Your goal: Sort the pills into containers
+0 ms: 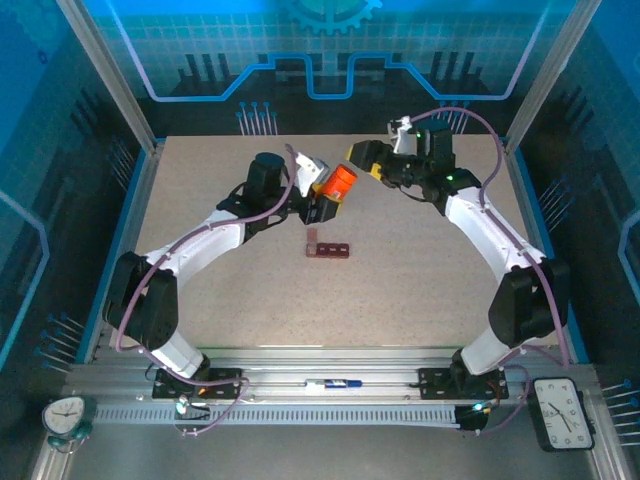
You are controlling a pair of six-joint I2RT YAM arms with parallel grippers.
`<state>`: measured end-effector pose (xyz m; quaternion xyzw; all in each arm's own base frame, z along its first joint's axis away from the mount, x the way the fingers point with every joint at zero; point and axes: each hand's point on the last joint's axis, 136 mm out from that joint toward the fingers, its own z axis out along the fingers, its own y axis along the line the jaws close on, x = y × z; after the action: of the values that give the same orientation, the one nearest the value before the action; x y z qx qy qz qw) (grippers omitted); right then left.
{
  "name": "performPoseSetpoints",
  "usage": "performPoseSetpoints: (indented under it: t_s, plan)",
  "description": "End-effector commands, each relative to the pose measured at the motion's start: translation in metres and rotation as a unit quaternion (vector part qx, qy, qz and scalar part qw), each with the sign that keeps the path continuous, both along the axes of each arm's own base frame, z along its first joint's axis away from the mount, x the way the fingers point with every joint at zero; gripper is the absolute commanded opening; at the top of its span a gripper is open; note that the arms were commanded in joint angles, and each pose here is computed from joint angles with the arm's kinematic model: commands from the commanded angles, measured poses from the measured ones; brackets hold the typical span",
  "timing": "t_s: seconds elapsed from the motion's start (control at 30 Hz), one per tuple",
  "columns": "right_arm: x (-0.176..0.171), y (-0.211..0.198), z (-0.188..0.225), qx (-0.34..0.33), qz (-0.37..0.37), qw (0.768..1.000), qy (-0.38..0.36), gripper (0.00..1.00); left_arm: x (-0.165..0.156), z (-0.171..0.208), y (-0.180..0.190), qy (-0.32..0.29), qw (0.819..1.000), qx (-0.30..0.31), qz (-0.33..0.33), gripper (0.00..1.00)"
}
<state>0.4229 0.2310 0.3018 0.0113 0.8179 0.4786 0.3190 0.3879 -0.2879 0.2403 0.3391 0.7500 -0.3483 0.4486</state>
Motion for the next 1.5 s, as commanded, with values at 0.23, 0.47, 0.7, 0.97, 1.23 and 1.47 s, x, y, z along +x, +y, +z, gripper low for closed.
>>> performPoseSetpoints:
  t_s: [0.23, 0.47, 0.7, 0.97, 1.23, 1.47]
  plan:
    - [-0.007, 0.021, -0.008, -0.022, 0.014, 1.000, 0.014, 0.83, 0.003, 0.024, -0.005, -0.044, 0.999, 0.004, -0.004, 0.26]
    - [-0.012, 0.028, -0.014, -0.024, 0.029, 0.999, 0.017, 0.68, 0.003, 0.024, -0.007, -0.045, 0.999, 0.004, -0.006, 0.26]
    - [-0.013, 0.030, -0.013, -0.030, 0.041, 0.999, -0.001, 0.40, 0.004, 0.023, -0.007, -0.040, 0.999, -0.002, -0.003, 0.25]
    - [-0.018, 0.024, 0.021, -0.011, 0.144, 0.977, -0.154, 0.39, -0.005, 0.041, -0.002, 0.007, 0.997, -0.074, -0.037, 0.25]
    - [-0.028, 0.015, 0.037, 0.011, 0.187, 0.958, -0.218, 0.41, -0.017, 0.056, -0.001, 0.037, 0.990, -0.115, -0.078, 0.26]
    - [-0.021, 0.004, 0.044, 0.010, 0.130, 0.974, -0.184, 0.82, -0.007, 0.049, 0.002, 0.026, 0.994, -0.094, -0.050, 0.25]
